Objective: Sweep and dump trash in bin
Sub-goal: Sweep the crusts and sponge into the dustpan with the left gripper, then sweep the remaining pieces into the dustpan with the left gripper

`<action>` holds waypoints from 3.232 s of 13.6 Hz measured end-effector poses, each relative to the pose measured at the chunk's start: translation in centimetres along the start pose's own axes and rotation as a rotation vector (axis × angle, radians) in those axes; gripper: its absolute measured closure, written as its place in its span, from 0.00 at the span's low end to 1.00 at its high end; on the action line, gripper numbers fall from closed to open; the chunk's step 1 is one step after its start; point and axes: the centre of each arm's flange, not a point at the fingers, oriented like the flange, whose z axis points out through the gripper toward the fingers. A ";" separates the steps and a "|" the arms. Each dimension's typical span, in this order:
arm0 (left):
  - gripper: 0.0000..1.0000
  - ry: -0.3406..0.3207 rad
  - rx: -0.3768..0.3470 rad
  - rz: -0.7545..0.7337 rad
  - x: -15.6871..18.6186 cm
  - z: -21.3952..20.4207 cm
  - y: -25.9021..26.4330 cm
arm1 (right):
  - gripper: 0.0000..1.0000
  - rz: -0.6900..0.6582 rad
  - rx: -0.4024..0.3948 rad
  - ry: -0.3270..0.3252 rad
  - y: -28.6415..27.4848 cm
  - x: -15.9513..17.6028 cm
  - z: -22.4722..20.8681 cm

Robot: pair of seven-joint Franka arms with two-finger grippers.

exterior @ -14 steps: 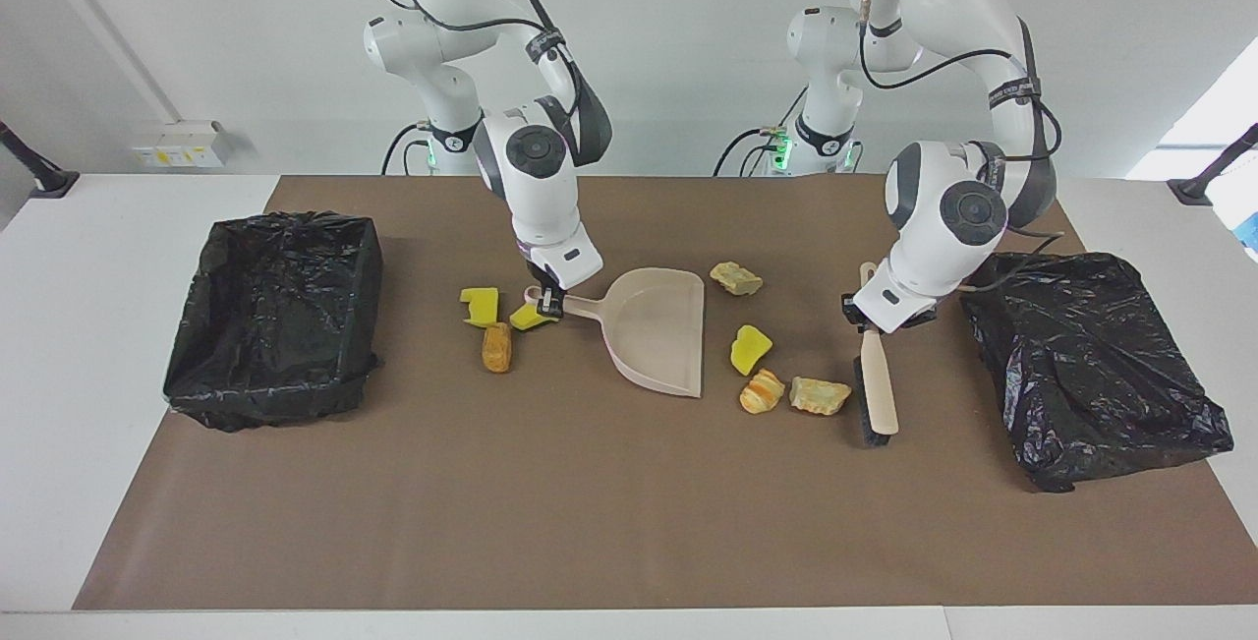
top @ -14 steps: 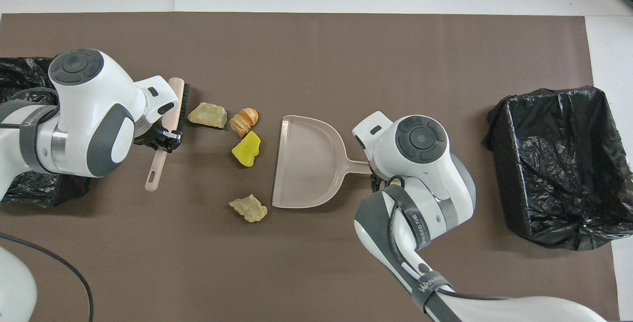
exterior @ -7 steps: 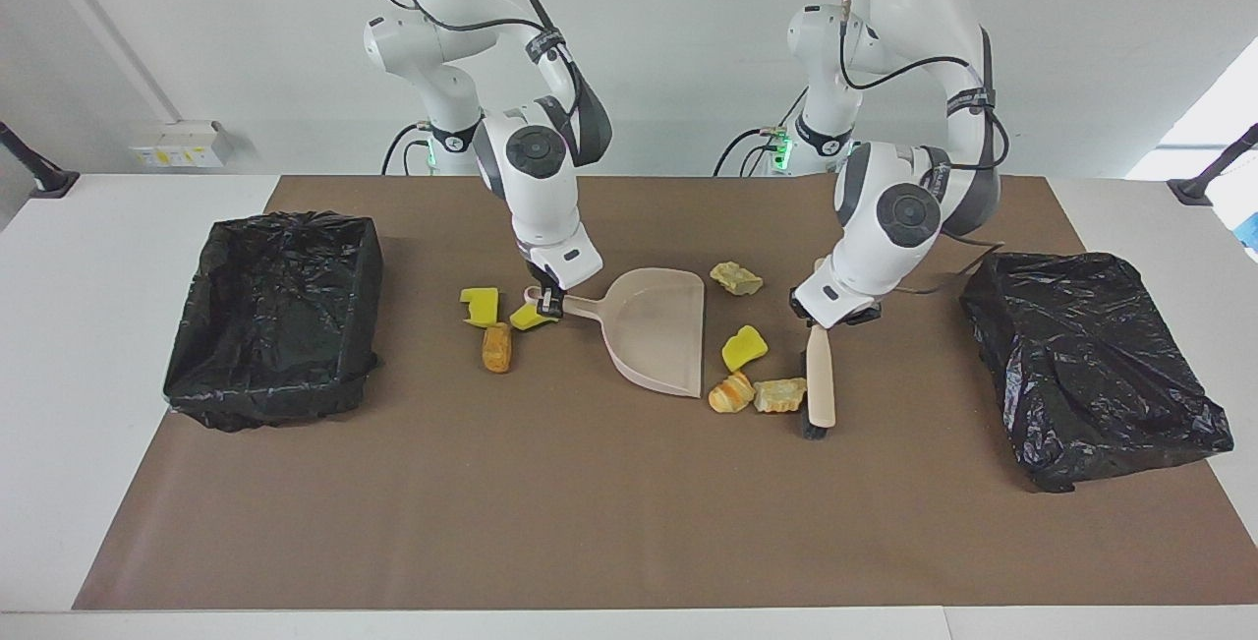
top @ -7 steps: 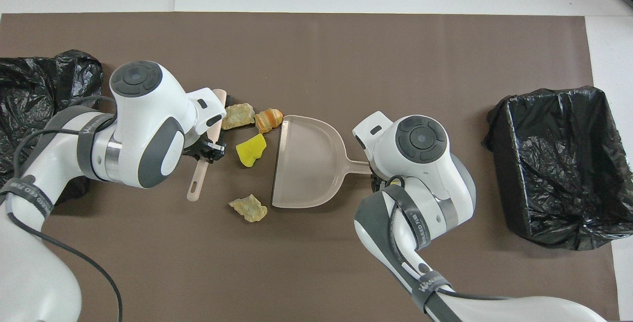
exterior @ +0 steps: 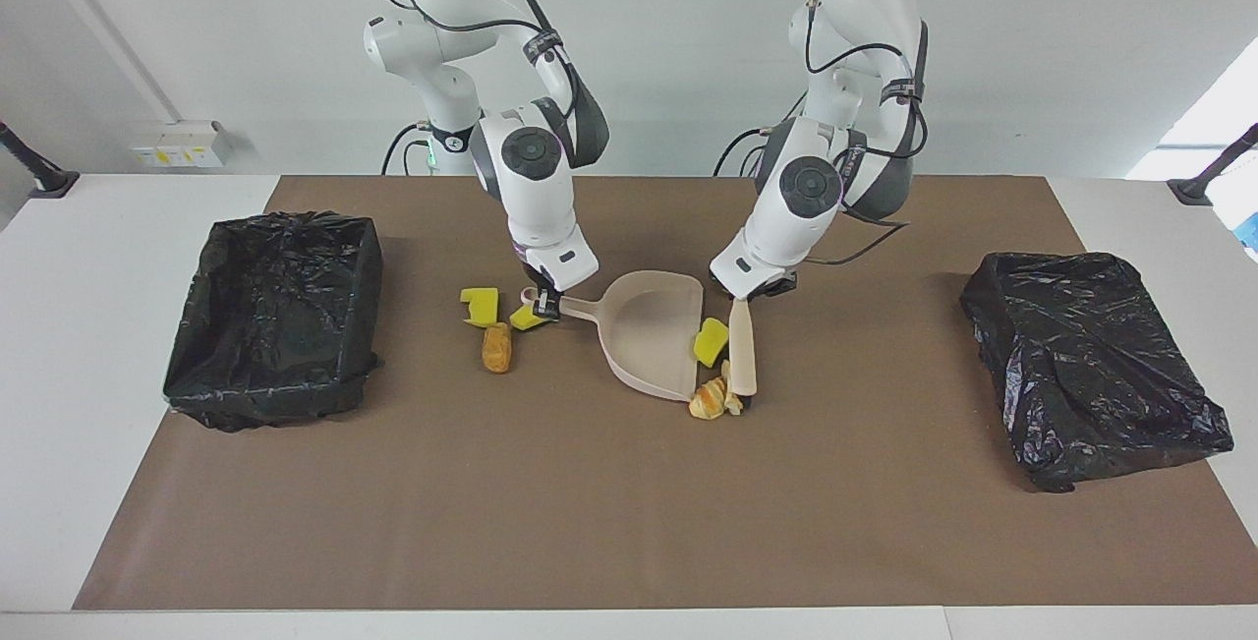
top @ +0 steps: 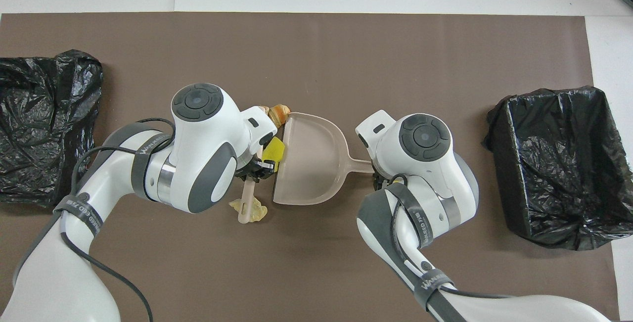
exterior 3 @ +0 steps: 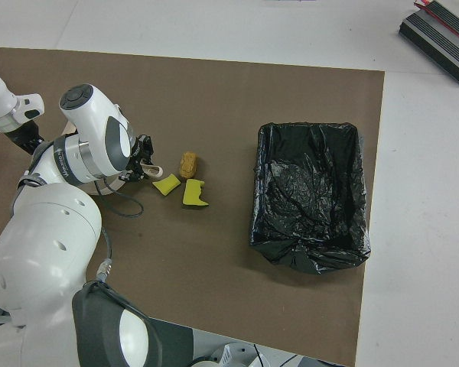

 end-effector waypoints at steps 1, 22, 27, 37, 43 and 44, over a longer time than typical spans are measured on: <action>0.75 -0.010 -0.011 -0.002 -0.7 -0.5 0.8 | 0.68 0.000 0.000 0.000 0.0 0.0 0.0; 0.75 -0.052 -0.072 -0.726 -14.1 3.9 -1.1 | 0.68 0.001 0.000 0.000 0.0 0.0 0.0; 0.75 0.031 -0.121 -0.621 -11.8 4.3 -1.1 | 0.68 0.001 0.000 0.000 0.0 0.0 0.0; 0.75 0.099 -0.162 -0.430 -5.5 0.5 0.6 | 0.68 0.001 0.000 0.000 0.0 0.0 0.0; 0.75 0.135 -0.004 -0.054 -2.7 -1.8 -6.4 | 0.68 0.001 0.000 0.000 0.0 0.0 0.0; 0.75 0.145 0.011 -0.036 -1.8 -2.3 -8.4 | 0.68 0.001 0.000 0.000 0.0 0.0 0.0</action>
